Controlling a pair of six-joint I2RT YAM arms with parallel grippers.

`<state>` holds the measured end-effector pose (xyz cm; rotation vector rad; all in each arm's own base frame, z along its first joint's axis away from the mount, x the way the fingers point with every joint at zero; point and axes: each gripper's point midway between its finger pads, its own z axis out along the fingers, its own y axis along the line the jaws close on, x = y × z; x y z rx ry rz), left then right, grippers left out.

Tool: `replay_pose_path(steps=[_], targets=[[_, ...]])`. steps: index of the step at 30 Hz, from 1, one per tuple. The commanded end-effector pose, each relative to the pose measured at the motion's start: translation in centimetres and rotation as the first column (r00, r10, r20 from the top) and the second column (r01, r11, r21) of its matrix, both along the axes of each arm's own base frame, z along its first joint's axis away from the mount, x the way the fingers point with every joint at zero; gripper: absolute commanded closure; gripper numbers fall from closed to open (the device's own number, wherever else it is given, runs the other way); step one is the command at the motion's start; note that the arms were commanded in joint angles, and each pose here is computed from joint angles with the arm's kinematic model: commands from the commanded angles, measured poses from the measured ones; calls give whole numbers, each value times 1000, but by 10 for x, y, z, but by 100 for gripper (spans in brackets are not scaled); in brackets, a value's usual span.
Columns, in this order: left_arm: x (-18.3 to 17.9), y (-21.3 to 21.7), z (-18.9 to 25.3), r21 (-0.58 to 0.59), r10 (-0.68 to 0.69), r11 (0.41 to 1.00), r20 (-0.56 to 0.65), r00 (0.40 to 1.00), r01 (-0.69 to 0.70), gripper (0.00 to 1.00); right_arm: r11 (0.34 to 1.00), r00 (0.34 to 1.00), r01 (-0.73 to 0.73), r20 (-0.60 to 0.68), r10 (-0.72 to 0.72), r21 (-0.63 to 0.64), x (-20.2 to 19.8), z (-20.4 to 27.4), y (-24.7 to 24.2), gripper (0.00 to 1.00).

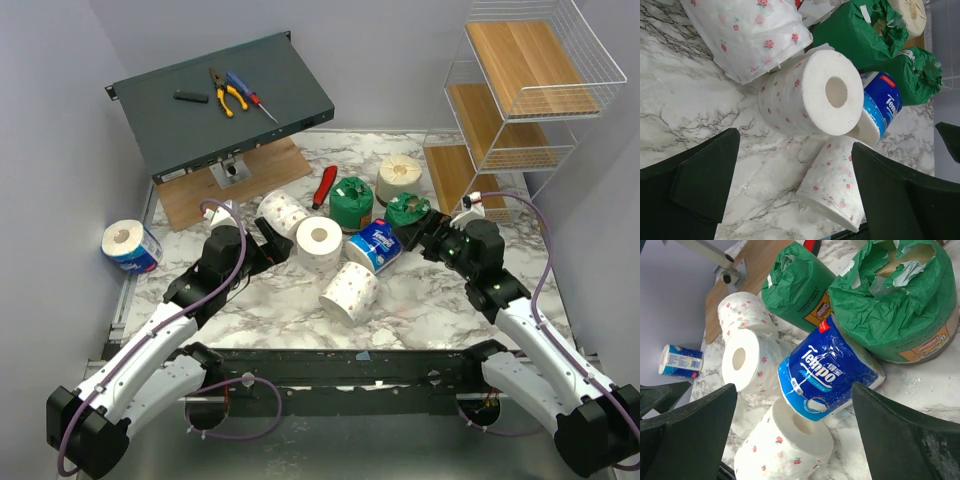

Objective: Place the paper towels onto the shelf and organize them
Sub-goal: Adjust the paper towel at the center of the board.

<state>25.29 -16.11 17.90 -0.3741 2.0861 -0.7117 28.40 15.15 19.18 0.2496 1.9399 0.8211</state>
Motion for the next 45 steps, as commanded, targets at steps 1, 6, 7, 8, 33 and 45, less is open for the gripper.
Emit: replay_pose_path(steps=[1,6,7,8,33,45], targets=[[-2,0,10,4,-17,1000,27,1000,17,1,999,1000,21,3,-21,-34,4,6,-5,0],[-4,0,14,6,-37,999,58,998,37,1,999,1000,-14,-11,14,-35,5,9,2,0],[-5,0,14,9,-44,999,60,997,43,2,999,1000,-14,-16,14,-38,6,9,2,0],[-5,0,14,14,-46,999,63,997,45,2,999,1000,-15,-21,14,-48,6,9,1,0],[-19,-30,16,4,-265,964,112,958,266,2,928,928,-358,-149,342,-106,-61,-19,54,6],[-69,-63,-8,12,-504,863,91,859,505,5,908,904,-411,-171,393,-85,-70,-52,79,6]])
